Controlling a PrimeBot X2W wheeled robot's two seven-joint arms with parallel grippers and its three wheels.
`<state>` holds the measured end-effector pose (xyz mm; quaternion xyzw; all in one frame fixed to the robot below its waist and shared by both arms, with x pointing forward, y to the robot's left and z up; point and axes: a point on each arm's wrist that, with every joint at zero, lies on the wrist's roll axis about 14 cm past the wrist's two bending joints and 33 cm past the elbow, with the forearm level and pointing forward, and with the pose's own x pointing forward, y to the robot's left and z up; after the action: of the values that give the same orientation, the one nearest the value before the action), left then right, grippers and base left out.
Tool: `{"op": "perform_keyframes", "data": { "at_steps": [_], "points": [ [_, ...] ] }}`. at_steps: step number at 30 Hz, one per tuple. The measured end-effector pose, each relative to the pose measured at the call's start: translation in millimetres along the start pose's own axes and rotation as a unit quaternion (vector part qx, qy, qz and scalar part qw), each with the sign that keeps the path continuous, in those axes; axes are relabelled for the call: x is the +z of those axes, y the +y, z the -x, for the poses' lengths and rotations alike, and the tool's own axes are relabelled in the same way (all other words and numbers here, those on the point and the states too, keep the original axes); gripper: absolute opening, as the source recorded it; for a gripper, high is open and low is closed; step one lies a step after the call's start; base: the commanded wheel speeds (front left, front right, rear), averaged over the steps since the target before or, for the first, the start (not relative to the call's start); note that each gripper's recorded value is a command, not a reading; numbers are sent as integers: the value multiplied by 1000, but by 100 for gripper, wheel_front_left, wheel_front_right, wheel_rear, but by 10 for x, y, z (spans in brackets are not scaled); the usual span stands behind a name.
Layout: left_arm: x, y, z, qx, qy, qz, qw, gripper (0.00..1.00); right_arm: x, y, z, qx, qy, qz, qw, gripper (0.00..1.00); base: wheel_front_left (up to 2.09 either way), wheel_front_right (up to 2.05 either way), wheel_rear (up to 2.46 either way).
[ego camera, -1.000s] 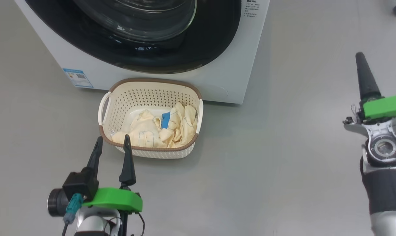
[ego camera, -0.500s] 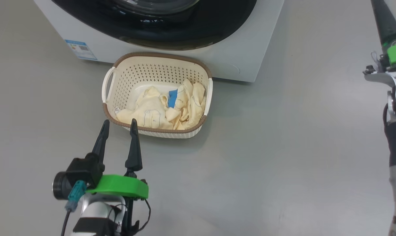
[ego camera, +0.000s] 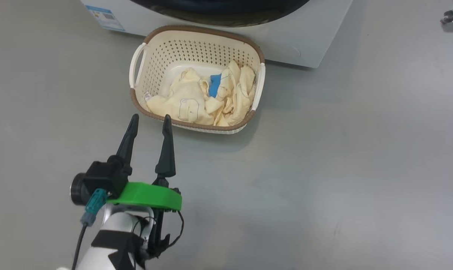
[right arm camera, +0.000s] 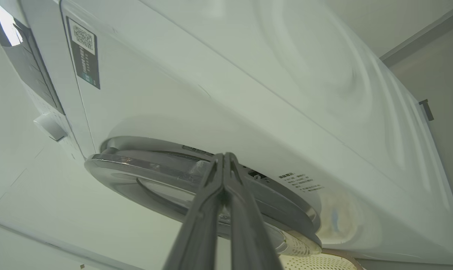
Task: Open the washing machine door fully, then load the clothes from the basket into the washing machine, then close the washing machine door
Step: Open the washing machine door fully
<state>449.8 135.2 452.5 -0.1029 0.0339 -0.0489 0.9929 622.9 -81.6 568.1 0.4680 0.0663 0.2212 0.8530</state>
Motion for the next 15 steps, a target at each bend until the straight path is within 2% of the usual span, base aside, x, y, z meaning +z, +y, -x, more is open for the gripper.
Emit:
{"op": "perform_keyframes", "data": {
  "at_steps": [15],
  "points": [
    [-85, 166, -83, 22, 11, 1, 1000, 100, -437, -25, -526, 28, 83, -26, 996, 0, 0, 0, 0]
  ]
}}
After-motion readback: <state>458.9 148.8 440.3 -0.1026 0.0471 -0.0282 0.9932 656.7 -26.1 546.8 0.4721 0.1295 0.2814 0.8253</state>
